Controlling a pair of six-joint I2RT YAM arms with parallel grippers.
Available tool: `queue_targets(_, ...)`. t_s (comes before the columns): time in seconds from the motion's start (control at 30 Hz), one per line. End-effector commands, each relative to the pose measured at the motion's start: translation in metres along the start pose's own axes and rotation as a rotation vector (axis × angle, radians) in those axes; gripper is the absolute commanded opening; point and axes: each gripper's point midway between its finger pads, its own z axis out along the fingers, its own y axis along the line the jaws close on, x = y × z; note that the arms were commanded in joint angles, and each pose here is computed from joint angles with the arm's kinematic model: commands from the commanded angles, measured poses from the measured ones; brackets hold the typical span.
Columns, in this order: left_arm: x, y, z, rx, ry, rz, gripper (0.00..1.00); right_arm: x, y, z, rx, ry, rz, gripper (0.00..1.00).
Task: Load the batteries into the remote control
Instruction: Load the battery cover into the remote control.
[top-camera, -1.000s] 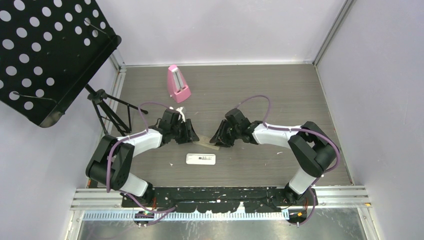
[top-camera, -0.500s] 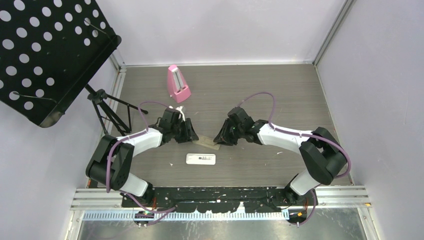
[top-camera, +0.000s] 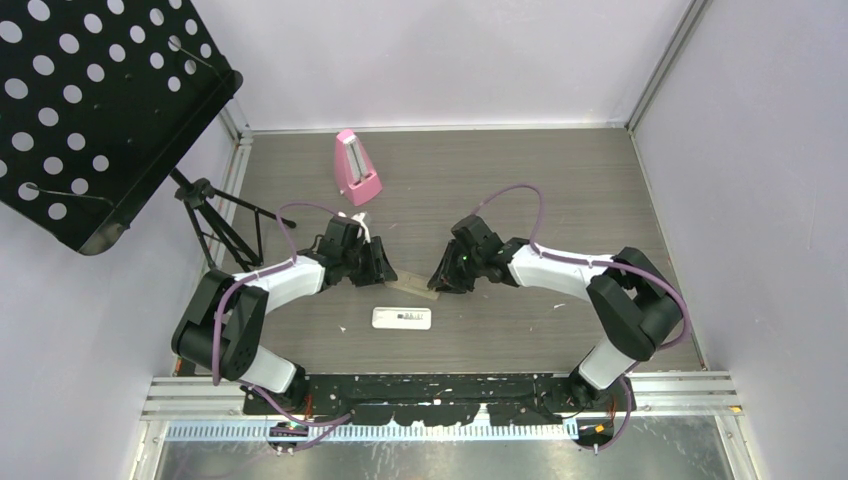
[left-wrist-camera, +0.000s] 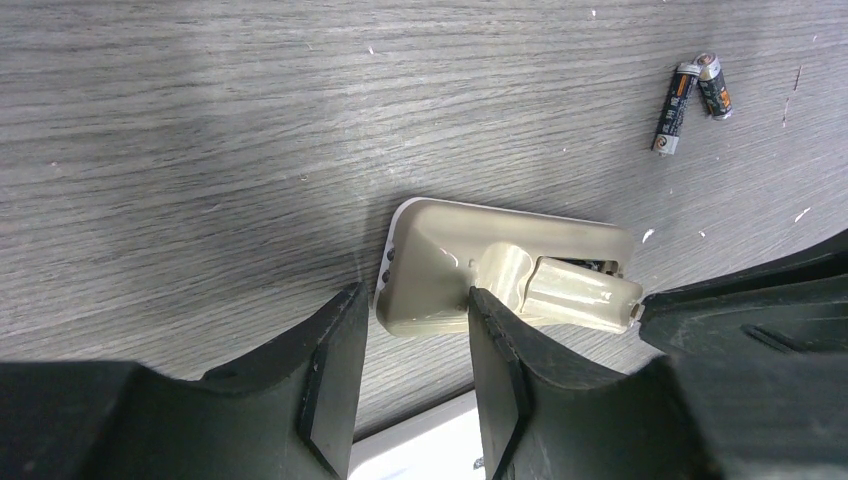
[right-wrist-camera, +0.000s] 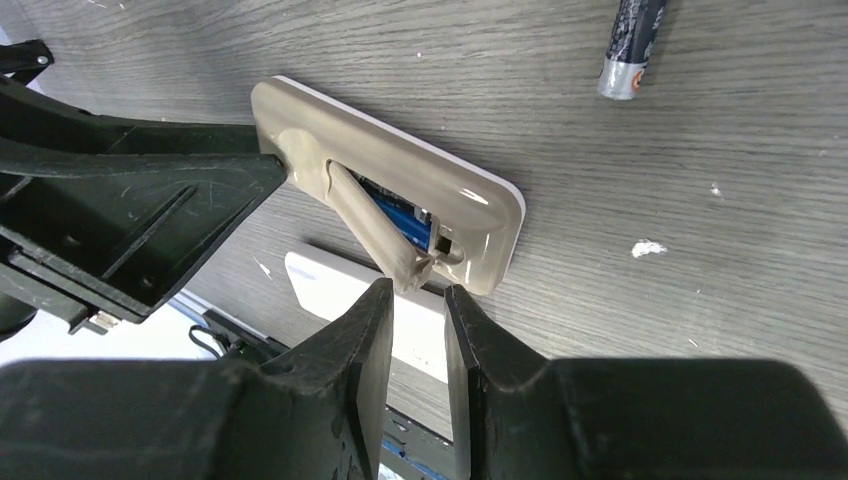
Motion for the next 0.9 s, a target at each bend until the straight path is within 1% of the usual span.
queue_targets(0.0, -0.012, -0.012, -0.002, 0.027, -0.021, 0.015, 0.44, -0.011, 0.019, 0.002, -0.040, -0.026, -0.026, 0.31)
queue_targets(0.07, -0.012, -0.012, -0.002, 0.029, -0.020, 0.014, 0.44, -0.012, 0.020, 0.005, -0.048, -0.028, -0.029, 0.30)
queue_targets(0.13, -0.012, -0.013, -0.001, 0.033, -0.016, 0.015, 0.44, -0.013, 0.021, 0.008, -0.050, -0.029, -0.029, 0.27)
queue_targets(0.17, -0.012, -0.013, -0.001, 0.034, -0.015, 0.015, 0.44, -0.022, 0.039, 0.004, -0.088, -0.051, -0.037, 0.25)
queue_targets(0.2, -0.012, -0.013, -0.001, 0.035, -0.014, 0.016, 0.44, -0.015, 0.024, 0.009, -0.057, -0.034, -0.031, 0.22)
queue_targets(0.37, -0.012, -0.014, -0.001, 0.039, -0.012, 0.021, 0.44, -0.016, 0.020, 0.015, -0.040, -0.035, -0.041, 0.09)
queue_targets(0.47, -0.011, -0.014, -0.001, 0.041, -0.009, 0.023, 0.44, -0.015, 0.016, 0.017, -0.025, -0.032, -0.049, 0.06)
queue_targets(0.6, -0.011, -0.014, -0.001, 0.043, -0.008, 0.023, 0.44, -0.011, 0.009, 0.020, -0.008, -0.016, -0.049, 0.05)
queue_targets(0.67, -0.011, -0.014, -0.001, 0.041, -0.009, 0.023, 0.44, -0.010, 0.008, 0.019, -0.003, -0.012, -0.048, 0.08)
queue_targets(0.73, -0.011, -0.012, -0.001, 0.029, -0.013, 0.021, 0.44, -0.011, 0.008, 0.013, 0.001, -0.024, -0.051, 0.17)
queue_targets(0.77, -0.013, -0.011, -0.002, 0.023, -0.019, 0.021, 0.44, -0.013, 0.009, 0.009, 0.003, -0.037, -0.054, 0.23)
queue_targets(0.87, -0.014, -0.010, -0.003, 0.014, -0.027, 0.023, 0.44, -0.020, 0.015, -0.005, -0.005, -0.076, -0.073, 0.33)
